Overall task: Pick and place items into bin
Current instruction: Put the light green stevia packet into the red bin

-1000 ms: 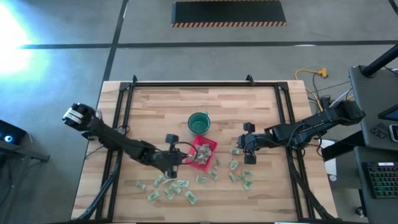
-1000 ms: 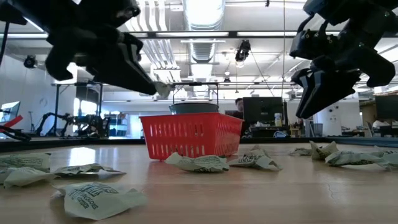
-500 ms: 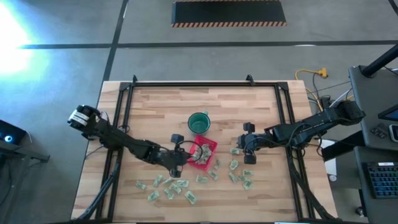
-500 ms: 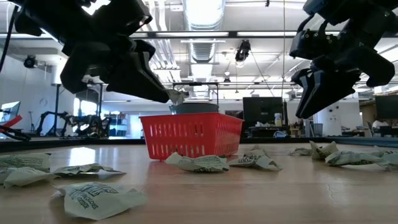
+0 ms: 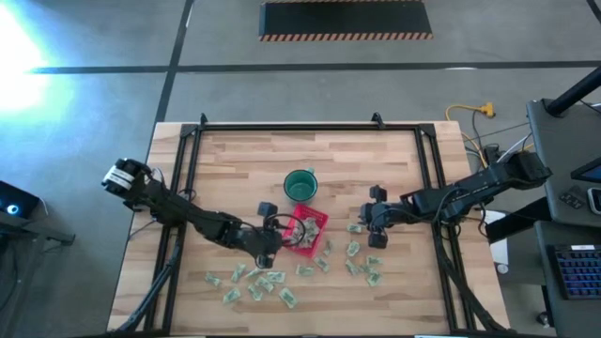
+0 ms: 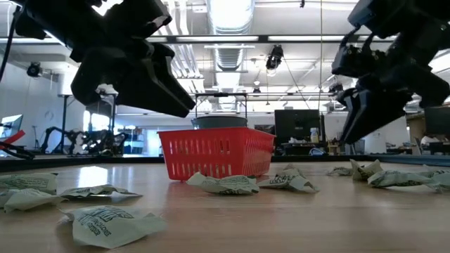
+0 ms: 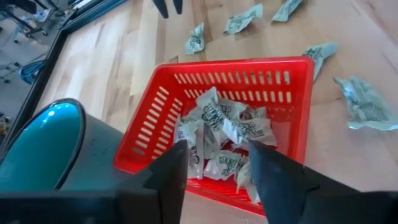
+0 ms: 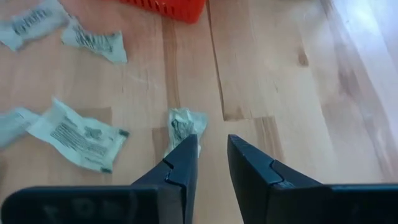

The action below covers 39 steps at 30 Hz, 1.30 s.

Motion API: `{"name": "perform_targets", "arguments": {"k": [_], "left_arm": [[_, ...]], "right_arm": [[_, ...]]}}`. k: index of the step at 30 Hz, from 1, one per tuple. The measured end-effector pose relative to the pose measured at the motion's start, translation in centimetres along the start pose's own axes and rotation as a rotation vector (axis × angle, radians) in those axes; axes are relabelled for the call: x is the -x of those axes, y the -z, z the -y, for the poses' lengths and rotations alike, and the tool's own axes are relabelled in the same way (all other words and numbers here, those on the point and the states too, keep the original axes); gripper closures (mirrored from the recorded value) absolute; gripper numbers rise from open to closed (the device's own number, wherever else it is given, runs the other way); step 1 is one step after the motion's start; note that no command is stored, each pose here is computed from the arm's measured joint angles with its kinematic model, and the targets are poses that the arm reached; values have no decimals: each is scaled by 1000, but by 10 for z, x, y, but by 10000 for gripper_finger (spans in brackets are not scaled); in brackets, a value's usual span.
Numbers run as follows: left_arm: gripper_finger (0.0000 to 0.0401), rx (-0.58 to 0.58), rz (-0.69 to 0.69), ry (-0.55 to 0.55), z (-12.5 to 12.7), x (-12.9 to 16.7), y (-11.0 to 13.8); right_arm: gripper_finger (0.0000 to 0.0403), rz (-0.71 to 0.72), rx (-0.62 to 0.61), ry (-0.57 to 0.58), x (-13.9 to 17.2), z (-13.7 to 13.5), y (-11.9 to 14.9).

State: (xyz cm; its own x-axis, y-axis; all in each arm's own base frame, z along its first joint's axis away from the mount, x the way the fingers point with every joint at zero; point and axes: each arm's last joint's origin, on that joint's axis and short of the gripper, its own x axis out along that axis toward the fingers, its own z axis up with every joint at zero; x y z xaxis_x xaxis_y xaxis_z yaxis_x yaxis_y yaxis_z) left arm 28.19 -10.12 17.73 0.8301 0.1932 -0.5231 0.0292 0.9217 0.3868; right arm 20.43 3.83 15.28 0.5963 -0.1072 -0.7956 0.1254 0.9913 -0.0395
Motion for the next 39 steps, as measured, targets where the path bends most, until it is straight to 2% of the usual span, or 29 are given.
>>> {"name": "perform_targets", "arguments": {"k": [5,15,21,28,35,39], "left_arm": [[229,2,3,-10,-2,2,-2],[228,11,32,-3,-4,12,-6],[228,-2,26,11,-2,17,-5],[228,0,29,12,-1,17,-6],[228,0,28,12,-1,17,-6],[228,-1,28,13,-1,17,-6]], "right_arm": [[317,4,-1,-1,-4,1,9],[304,195,44,-96,-14,1,23],[265,184,0,-98,-18,4,38],[223,200,-27,-105,-19,5,44],[214,179,-22,-102,-25,3,42],[213,115,11,-91,-37,-1,40]]}}
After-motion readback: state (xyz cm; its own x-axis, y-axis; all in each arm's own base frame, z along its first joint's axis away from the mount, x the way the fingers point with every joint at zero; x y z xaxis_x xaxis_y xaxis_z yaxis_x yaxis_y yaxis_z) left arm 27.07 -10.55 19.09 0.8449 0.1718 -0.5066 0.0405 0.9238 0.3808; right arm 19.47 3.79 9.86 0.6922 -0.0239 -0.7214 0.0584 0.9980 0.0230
